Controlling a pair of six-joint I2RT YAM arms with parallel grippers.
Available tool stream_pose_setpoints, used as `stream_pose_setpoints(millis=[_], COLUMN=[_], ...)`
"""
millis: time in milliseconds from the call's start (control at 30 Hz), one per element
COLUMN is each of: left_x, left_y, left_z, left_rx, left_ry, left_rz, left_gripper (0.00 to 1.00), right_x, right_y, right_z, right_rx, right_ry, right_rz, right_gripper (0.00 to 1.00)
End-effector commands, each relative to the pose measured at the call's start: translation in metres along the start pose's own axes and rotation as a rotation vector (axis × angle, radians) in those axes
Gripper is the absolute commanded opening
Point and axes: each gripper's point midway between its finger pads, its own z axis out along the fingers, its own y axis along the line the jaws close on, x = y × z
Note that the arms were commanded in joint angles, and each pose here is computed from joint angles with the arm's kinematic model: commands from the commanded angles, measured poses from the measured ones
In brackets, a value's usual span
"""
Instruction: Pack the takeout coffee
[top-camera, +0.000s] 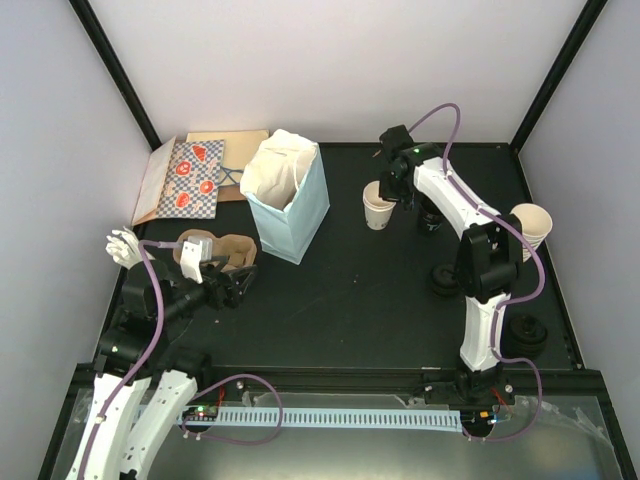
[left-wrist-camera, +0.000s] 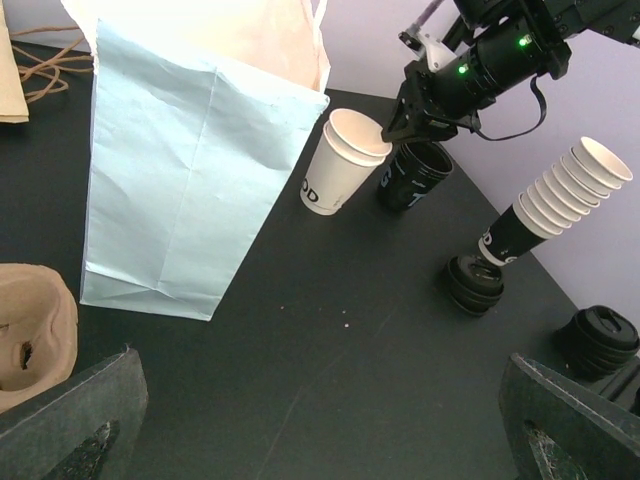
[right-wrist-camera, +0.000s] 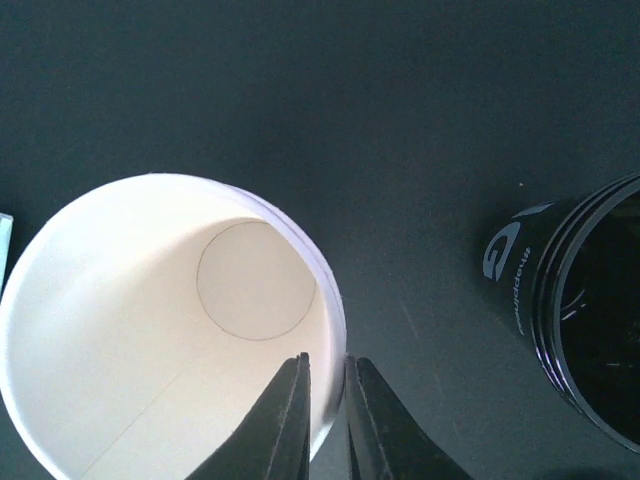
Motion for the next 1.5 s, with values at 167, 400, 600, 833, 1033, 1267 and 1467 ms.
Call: stream_pose_setpoints(millis=[167, 400, 600, 833, 1033, 1267, 1467], left_x=[-0.007, -0.006, -0.007, -0.007, -0.008, -0.008, -0.008], left_y=[-0.006, -0.006, -0.008, -0.008, -0.008, -0.009, -0.010], left_z=[-0.003, -0.003, -0.004, -0.003, -0.003, -0.003, -0.004], left_rx=[0.022, 0.024, 0.030, 0.031, 0.030, 0.031, 0.034], left_ry=[-0.022, -0.020, -0.019, -0.012, -0.009, -0.007, -0.009], left_rz=[0.029, 0.028, 0.032, 0.038, 0.039, 0.041, 0.044], left_gripper=[0.99, 0.99, 0.99, 0.99, 0.99, 0.99, 0.99], right_x=[-0.012, -0.011, -0.012, -0.012, -0.011, -0.012, -0.015], right_y=[-0.002, -0.001, 0.001, -0.004, -0.004, -0.006, -0.006], right_z=[-0.018, -0.010, -0.005, 0.002, 0.007, 0.002, -0.026], right_rx=[-0.002, 0.002, 0.000, 0.032, 0.042, 0.042, 0.010], right_ry=[-0.040, -0.027, -0.023, -0.022, -0.013, -0.021, -0.062], right_rz=[0.016, 0.000, -0.004, 0.000, -0.002, 0.004, 0.015], right_gripper=[0.04, 0.21, 0.22, 0.22, 0.20, 0.04, 0.01])
